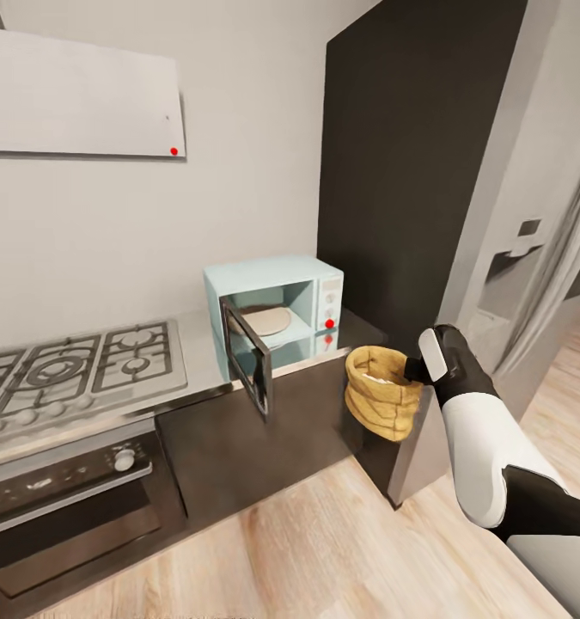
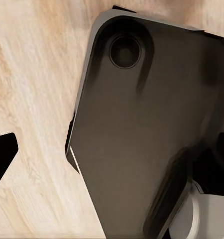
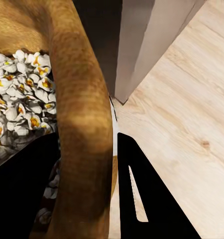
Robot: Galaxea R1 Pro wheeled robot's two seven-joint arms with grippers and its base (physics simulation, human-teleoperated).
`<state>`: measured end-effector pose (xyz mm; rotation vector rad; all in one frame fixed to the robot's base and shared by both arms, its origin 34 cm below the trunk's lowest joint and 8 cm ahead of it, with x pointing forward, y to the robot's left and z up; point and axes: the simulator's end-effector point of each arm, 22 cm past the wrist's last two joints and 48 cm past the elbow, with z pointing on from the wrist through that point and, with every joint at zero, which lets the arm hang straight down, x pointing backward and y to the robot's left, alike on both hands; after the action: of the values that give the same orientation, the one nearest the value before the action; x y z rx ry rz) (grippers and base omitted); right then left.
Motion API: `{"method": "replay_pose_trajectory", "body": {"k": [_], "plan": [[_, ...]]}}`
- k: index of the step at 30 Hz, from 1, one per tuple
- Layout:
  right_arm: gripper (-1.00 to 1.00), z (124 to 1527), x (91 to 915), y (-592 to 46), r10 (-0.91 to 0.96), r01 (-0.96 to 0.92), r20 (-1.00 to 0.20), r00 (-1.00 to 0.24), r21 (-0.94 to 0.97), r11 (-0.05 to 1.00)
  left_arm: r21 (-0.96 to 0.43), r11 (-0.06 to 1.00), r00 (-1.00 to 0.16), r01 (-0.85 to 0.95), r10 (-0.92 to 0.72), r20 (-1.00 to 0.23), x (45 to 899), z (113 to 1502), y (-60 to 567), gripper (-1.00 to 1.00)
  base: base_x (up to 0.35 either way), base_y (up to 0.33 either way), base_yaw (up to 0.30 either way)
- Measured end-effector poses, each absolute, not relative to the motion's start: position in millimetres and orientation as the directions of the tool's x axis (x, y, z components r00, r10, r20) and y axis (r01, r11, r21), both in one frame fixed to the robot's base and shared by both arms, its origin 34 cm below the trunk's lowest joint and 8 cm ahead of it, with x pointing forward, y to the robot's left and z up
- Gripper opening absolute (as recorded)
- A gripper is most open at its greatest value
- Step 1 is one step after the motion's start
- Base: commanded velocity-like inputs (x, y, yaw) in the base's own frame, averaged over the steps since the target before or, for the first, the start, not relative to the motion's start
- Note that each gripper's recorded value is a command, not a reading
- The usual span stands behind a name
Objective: In the kitchen, take the popcorn bag from the countertop, put it into the microwave, and heat it until the popcorn is cooked so the cooked popcorn ends up inside the bag.
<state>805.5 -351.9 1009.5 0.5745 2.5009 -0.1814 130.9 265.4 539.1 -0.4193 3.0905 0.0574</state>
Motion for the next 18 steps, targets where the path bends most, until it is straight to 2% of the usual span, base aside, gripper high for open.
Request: {"method": "replay_pose_trajectory", "body": {"k": [6,18], "plan": [[-1.00,1009.3,805.4,-351.9,0.363,0.439,-0.552,-0.750,-0.004,0.899,0.034,0.963,-0.963,-0.267,-0.266,-0.027,131.0,539.1,265.4,1.00,0.000,0.000,0.201],[-1.00,1009.4,805.3,-352.8,0.364,0.439,-0.553,-0.750,-0.005,0.898,0.034,0.963,-0.963,-0.267,-0.267,-0.027,130.8,539.1,265.4,1.00,0.000,0.000,0.007]]}}
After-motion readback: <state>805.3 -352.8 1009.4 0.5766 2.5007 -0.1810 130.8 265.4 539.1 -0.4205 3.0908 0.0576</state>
